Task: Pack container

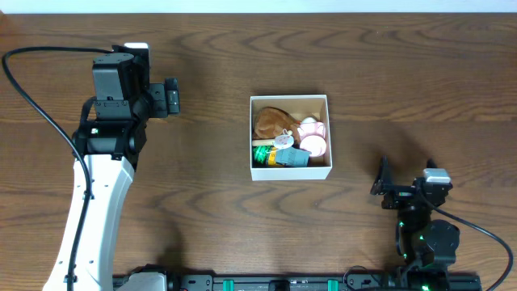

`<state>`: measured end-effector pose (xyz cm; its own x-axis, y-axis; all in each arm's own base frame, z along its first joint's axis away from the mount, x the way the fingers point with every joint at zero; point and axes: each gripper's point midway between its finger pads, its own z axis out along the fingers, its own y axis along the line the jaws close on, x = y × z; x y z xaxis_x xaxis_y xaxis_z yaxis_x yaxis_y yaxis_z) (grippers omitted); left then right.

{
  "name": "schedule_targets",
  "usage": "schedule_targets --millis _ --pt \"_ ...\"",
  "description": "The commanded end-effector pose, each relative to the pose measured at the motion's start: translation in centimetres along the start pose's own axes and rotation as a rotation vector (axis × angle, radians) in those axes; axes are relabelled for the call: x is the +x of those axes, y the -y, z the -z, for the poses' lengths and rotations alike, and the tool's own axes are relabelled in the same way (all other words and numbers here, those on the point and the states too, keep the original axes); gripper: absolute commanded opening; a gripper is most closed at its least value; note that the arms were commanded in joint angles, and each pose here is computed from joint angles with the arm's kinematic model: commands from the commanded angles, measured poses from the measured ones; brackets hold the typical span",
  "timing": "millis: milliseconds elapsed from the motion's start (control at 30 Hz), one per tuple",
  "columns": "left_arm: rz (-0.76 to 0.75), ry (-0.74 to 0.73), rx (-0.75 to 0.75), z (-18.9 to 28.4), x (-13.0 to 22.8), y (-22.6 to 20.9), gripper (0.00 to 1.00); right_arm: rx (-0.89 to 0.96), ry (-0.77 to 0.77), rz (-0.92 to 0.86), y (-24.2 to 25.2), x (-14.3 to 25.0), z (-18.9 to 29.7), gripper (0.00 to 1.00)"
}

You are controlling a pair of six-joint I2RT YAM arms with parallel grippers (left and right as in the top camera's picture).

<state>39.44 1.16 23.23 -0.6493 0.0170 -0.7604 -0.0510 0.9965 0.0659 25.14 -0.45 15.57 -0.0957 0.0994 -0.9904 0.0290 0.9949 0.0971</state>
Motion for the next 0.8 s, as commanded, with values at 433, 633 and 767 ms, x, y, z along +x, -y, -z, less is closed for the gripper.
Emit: schedule_targets --millis 433,633,767 --pt "0.008 0.016 -0.011 0.39 -0.52 -0.29 0.98 -0.021 -0.010 0.009 -0.31 0.69 0.33 0.99" --pt "0.008 0.016 -0.011 0.39 -0.52 -0.29 0.98 -0.021 -0.010 0.009 -0.31 0.69 0.33 0.99" --pt "0.009 0.016 -0.011 0.39 -0.52 -0.29 0.98 -0.021 -0.010 0.009 -0.30 0.69 0.33 0.99"
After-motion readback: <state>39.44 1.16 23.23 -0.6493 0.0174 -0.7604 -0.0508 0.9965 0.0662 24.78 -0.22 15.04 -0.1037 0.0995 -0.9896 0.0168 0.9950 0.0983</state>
